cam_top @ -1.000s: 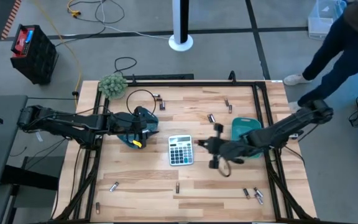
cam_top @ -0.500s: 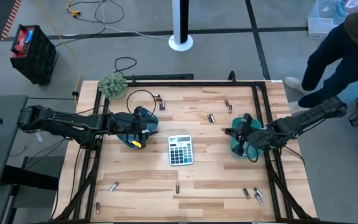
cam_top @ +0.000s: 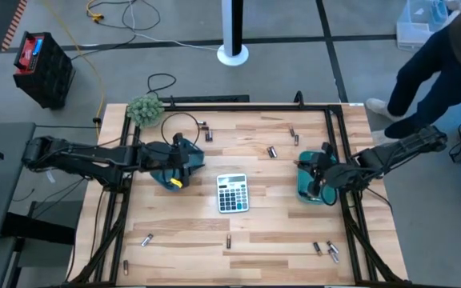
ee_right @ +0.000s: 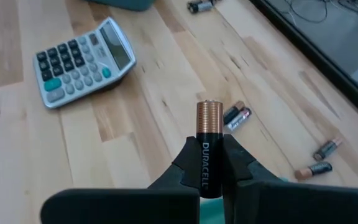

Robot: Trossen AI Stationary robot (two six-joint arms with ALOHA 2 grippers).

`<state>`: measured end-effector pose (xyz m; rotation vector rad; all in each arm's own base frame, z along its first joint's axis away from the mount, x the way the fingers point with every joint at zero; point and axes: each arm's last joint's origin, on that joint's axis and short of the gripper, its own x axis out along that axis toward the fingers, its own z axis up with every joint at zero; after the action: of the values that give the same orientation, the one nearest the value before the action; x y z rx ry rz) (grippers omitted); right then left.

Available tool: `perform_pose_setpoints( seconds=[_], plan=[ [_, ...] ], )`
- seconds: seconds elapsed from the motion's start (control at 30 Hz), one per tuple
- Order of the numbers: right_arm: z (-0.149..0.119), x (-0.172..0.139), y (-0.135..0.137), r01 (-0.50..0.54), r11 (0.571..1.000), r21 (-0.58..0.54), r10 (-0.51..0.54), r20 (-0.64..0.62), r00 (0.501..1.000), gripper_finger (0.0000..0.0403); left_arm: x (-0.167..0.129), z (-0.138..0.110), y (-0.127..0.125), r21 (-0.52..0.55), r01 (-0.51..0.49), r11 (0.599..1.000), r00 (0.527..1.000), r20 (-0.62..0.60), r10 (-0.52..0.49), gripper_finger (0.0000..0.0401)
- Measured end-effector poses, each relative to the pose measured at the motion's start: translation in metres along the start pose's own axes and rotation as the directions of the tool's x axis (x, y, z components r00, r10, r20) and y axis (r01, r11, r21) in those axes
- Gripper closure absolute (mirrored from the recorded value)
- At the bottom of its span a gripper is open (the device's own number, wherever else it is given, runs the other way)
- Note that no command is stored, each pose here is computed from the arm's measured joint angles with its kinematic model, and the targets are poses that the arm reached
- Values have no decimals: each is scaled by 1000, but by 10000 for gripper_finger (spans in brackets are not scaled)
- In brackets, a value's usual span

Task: Sort batteries
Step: Put the brown/black battery into the green bin

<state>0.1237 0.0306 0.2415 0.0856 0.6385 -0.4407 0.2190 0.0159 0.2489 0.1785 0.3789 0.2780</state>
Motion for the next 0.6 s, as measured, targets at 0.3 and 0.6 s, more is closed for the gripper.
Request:
perform_pose_setpoints(
  seconds=[0.3,0.6],
  plan=[
    [-13,-1,-8,77,994,74,-68,-112,991,377,4,-1,19,-24,-85,996,996,-2,85,195],
    [-18,-6,-14,140,959,248,-86,-215,973,376,6,2,35,-61,-123,991,991,48,126,195]
  ],
)
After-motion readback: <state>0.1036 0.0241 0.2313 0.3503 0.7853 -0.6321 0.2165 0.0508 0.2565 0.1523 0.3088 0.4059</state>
